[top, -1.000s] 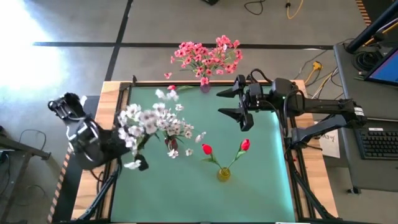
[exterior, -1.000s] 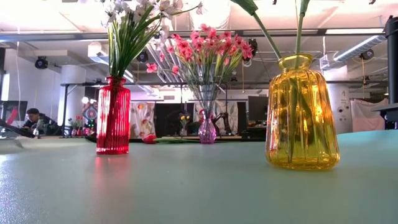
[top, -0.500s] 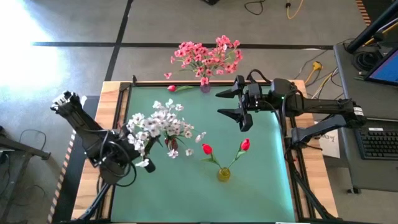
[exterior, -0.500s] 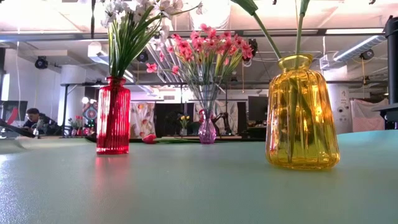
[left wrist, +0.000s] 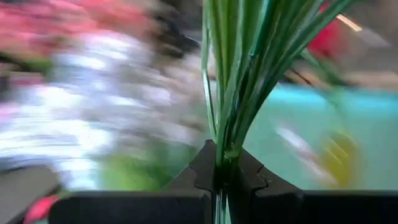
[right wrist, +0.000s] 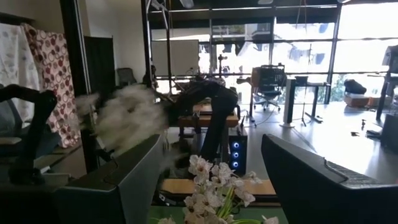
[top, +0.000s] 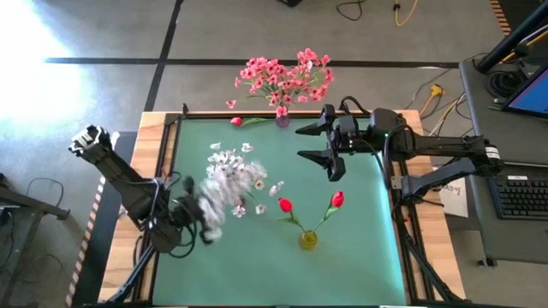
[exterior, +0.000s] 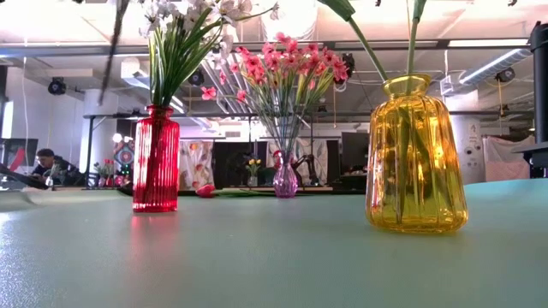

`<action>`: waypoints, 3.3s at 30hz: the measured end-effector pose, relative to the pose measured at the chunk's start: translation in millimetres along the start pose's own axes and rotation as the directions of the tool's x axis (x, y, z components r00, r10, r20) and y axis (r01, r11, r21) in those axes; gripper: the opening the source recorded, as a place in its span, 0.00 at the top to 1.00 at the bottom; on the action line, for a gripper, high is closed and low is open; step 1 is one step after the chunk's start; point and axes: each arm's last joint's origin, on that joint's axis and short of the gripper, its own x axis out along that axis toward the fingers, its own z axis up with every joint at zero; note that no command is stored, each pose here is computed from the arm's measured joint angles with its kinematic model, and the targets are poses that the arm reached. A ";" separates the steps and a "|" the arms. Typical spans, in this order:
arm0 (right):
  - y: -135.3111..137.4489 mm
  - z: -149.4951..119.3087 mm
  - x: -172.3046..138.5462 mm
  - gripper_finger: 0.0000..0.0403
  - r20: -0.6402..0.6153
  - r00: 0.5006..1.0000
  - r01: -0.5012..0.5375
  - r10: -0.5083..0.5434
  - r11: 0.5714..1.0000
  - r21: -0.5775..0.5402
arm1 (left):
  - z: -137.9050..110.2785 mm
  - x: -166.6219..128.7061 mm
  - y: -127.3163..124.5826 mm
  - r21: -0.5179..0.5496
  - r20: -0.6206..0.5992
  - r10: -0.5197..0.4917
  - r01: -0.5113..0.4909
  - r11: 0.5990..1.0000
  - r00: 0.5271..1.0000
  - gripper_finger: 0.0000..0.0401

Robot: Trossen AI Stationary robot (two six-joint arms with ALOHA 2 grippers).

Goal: Sort flowers into vase by color
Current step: Put the white flower into the red flower vase

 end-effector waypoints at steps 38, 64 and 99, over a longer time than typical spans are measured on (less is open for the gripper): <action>-0.5 -0.9 0.2 0.33 -0.008 1.000 0.017 -0.017 1.000 -0.014 | -43.0 -1.6 75.8 0.206 0.353 -0.293 0.231 0.951 0.889 1.00; -1.7 -1.0 0.1 0.35 -0.008 0.998 0.057 -0.058 0.998 -0.037 | -27.0 3.8 76.9 0.110 0.309 -0.180 0.153 0.982 0.934 1.00; -2.1 -3.2 0.0 0.36 -0.030 0.997 0.068 -0.069 0.996 -0.057 | -13.5 14.5 61.8 0.048 0.238 -0.138 0.130 0.990 0.961 1.00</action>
